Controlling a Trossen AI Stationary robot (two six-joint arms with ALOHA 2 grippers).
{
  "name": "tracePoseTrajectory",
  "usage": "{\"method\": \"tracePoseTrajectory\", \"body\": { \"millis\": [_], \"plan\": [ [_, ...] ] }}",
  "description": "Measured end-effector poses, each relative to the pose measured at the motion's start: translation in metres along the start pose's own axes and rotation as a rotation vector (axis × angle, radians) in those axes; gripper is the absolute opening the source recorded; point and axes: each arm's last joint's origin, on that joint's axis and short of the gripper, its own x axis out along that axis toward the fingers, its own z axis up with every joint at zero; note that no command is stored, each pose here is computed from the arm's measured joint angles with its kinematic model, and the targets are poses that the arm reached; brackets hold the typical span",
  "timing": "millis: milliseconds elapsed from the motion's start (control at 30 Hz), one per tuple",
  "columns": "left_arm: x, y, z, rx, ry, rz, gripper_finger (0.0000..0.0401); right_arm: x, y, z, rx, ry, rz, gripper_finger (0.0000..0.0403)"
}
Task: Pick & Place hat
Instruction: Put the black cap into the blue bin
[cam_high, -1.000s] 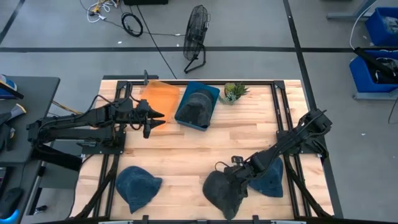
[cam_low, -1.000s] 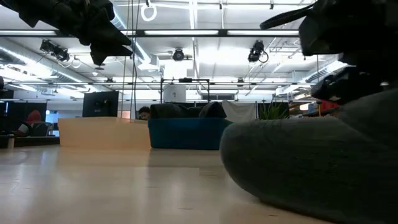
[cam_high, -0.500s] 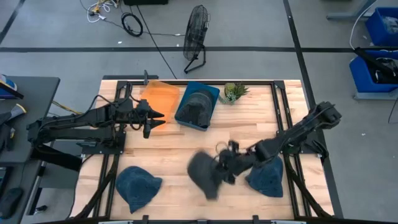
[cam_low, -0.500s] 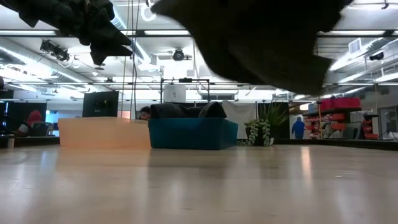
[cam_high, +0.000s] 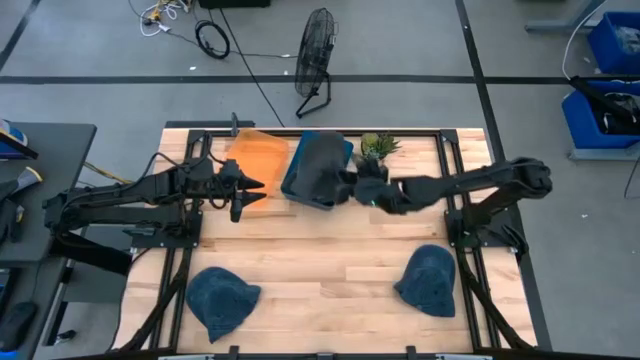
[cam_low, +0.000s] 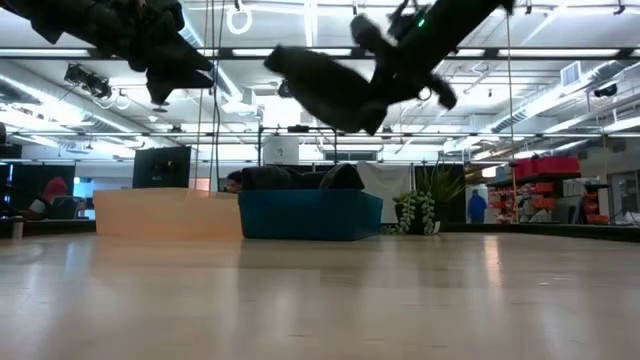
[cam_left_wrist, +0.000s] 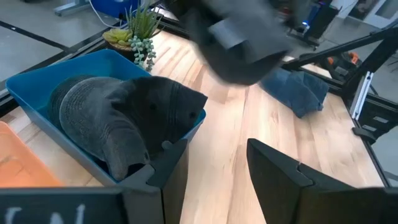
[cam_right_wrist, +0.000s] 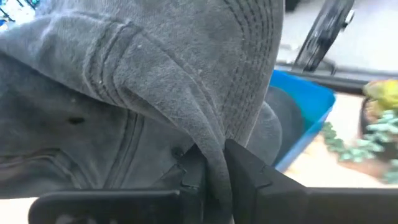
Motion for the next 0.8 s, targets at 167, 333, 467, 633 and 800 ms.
{"method": "tracePoseTrajectory", "body": {
  "millis": [167, 333, 467, 633, 800],
  "plan": [
    [0.0, 0.0, 0.001, 0.001, -0.006, -0.002, 0.0169, 0.031, -0.014, 0.005, 0.099, 0.067, -0.026, 0.0046],
    [0.0, 0.0, 0.001, 0.001, -0.012, -0.003, 0.0169, 0.052, -0.02, 0.001, 0.181, 0.077, -0.051, 0.0043],
    [0.0, 0.0, 0.001, 0.001, -0.015, -0.004, 0.0169, 0.068, -0.018, -0.006, 0.225, 0.134, 0.015, 0.0043],
    [0.0, 0.0, 0.002, 0.001, -0.018, -0.005, 0.0169, 0.081, -0.021, -0.019, 0.24, 0.178, -0.016, 0.0043],
    [0.0, 0.0, 0.002, 0.001, -0.018, -0.004, 0.0169, 0.091, -0.034, -0.025, 0.255, 0.223, -0.109, 0.0044]
  ]
}}
